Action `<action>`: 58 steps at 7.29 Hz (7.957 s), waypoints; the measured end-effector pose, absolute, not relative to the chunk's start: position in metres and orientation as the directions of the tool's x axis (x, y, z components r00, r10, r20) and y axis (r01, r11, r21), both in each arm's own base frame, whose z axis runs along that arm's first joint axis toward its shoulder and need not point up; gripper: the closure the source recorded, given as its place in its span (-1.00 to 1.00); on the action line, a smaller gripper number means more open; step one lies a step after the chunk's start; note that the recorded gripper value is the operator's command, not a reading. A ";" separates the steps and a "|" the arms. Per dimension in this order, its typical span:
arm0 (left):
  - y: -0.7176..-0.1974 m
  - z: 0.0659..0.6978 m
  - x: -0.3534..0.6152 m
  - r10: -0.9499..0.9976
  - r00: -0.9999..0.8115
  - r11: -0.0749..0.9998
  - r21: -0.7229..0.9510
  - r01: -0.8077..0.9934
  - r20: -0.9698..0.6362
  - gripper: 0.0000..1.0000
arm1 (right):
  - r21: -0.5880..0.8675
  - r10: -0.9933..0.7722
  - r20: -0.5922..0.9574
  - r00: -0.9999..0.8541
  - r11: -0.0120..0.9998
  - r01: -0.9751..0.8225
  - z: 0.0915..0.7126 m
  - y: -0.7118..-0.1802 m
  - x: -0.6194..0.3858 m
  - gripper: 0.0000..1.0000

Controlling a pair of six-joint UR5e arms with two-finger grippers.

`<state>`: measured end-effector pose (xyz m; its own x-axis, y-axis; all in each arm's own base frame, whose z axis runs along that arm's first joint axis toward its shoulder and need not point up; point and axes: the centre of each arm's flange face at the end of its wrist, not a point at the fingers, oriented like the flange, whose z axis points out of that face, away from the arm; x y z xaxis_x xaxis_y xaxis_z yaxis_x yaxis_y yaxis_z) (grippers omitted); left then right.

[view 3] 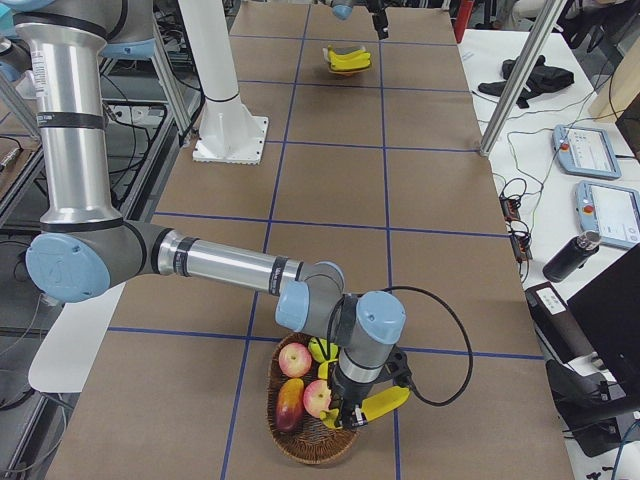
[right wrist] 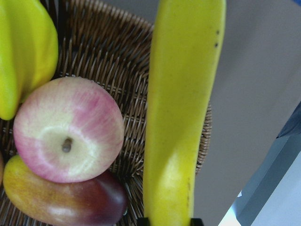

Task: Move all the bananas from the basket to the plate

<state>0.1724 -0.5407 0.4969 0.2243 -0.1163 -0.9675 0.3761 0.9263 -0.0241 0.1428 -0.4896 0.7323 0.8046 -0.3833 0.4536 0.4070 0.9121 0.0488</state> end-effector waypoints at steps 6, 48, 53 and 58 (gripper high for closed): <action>-0.563 0.485 0.185 -0.114 0.217 0.927 -0.025 0.375 -0.969 -1.00 | 0.162 -0.301 0.660 0.688 0.952 0.261 0.487 -0.639 -0.015 1.00; -0.448 0.180 0.534 -0.175 -0.287 0.922 -0.259 0.288 -0.942 1.00 | -0.069 -0.039 0.938 0.344 0.953 0.296 0.151 -0.504 -0.377 -1.00; -0.462 0.246 0.523 -0.125 -0.179 0.918 -0.182 0.352 -0.976 1.00 | -0.026 -0.015 0.933 0.360 0.994 0.111 0.136 -0.526 -0.320 -0.99; -0.541 0.355 0.301 -0.144 -0.046 0.912 -0.151 0.382 -0.988 1.00 | 0.115 -0.007 0.799 0.602 0.983 -0.141 0.223 -0.568 -0.290 -1.00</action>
